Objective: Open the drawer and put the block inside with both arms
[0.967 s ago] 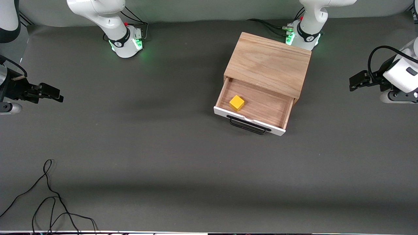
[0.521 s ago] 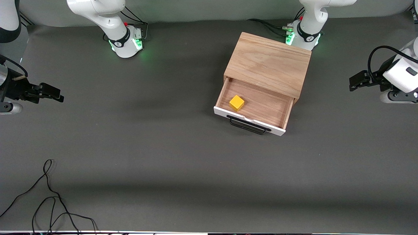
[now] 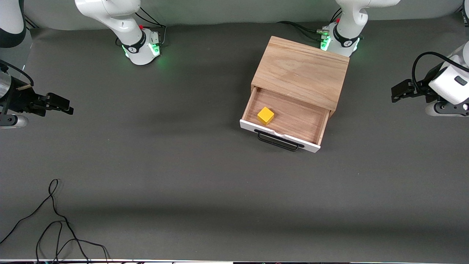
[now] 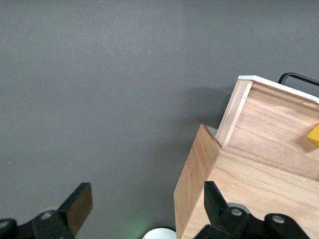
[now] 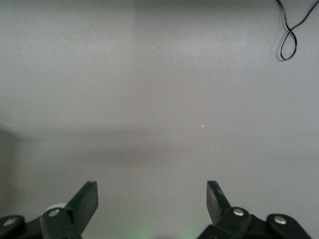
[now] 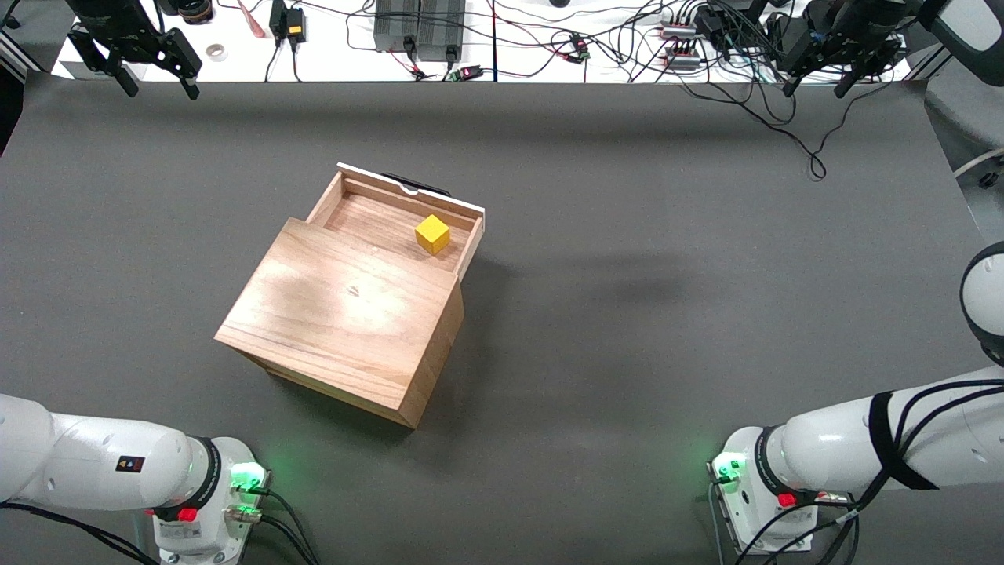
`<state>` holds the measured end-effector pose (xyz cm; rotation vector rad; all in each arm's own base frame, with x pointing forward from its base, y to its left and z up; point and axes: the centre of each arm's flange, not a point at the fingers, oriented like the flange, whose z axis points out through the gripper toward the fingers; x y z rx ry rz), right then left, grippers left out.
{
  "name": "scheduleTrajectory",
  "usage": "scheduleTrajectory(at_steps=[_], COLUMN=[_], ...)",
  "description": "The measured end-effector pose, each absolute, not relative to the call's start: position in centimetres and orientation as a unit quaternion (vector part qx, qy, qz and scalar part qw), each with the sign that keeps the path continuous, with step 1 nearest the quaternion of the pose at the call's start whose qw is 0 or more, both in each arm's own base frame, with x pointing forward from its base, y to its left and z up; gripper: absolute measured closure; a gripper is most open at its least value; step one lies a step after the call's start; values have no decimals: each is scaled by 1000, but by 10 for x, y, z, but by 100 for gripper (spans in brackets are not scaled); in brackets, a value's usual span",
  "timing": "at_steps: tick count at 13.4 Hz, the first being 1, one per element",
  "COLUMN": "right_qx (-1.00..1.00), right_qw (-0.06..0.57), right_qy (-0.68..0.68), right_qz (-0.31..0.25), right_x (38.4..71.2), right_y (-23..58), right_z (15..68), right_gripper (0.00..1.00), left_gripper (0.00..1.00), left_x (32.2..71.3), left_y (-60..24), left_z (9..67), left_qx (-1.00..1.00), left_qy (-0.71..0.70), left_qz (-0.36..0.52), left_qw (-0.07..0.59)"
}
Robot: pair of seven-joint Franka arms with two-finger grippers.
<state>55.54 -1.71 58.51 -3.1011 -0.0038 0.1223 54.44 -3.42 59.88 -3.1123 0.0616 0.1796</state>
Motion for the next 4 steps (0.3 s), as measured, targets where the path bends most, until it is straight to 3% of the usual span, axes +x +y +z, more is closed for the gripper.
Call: scheduleTrajectory(at_steps=[4], right_qx=[-999], right_qw=[19], right_qy=[-1], right_qz=[39], right_x=[555], right_y=[-17], right_z=[585], right_gripper=[3], left_gripper=[0], left_x=[545], left_y=[-34], left_z=[595], left_qx=[-998], left_qy=[20], left_qz=[62], left_qw=[12])
